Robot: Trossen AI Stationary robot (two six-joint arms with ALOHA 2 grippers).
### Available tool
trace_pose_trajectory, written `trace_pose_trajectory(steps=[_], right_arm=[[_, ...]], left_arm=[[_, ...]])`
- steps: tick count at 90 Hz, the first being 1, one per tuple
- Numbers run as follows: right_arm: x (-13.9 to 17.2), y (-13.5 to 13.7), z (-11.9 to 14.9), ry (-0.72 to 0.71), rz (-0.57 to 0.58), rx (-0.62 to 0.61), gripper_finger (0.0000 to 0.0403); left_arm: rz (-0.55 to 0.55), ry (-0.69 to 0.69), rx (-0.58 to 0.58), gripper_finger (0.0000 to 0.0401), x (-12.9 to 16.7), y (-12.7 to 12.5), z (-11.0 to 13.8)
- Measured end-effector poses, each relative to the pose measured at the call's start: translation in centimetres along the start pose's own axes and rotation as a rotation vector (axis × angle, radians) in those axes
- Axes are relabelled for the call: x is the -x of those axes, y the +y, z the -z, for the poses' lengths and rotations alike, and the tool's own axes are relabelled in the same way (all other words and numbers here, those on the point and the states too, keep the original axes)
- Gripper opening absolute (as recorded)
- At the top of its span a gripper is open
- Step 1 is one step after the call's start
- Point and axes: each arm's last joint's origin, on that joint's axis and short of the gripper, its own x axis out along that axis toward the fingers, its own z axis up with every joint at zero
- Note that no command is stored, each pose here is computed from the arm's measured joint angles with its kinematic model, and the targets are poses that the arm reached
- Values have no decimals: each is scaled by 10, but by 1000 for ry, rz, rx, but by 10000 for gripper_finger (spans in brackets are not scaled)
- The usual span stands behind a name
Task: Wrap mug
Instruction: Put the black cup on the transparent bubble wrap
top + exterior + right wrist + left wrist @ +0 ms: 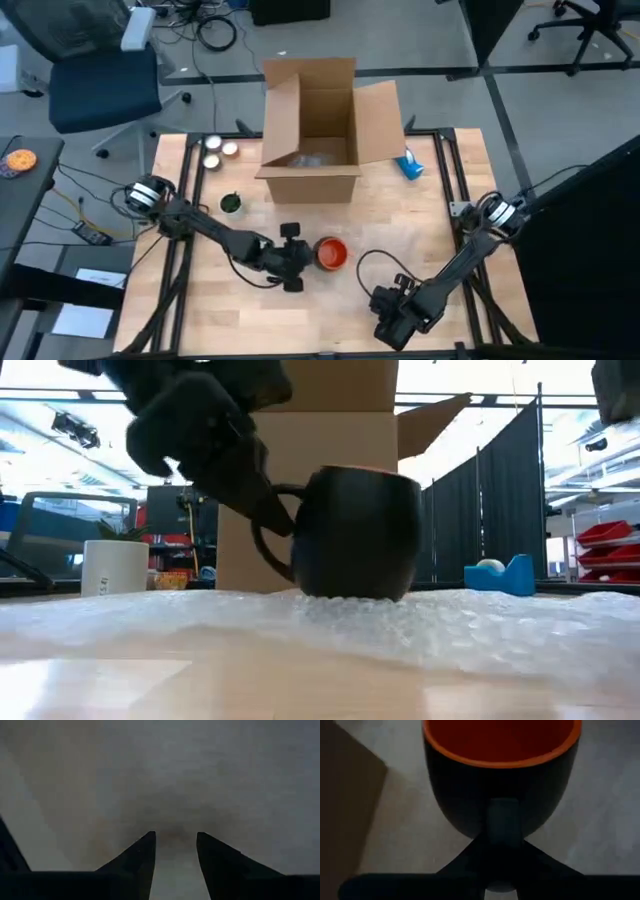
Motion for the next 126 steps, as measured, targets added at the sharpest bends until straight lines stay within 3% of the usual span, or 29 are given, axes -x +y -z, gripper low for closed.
trace_pose_trajectory(steps=[16, 40, 60, 76, 106, 126], right_arm=[[-1, -5, -4, 47, 30, -3, 122], [2, -20, -2, 163, 138, 19, 122], [6, -25, -1, 205, 173, 20, 122], [26, -28, -5, 198, 132, -12, 122], [69, -45, 1, 316, 139, -149, 122], [65, -39, 2, 261, 116, -161, 122]], left_arm=[[22, -17, 63, 55, -8, 2, 20], [58, -10, 73, 79, -4, -6, 23], [61, 8, 58, 82, 3, -11, 11], [55, 30, 44, 83, 6, -11, 5], [4, -67, -50, 83, 47, -14, -41], [-52, -44, -47, 83, 53, -14, -38]])
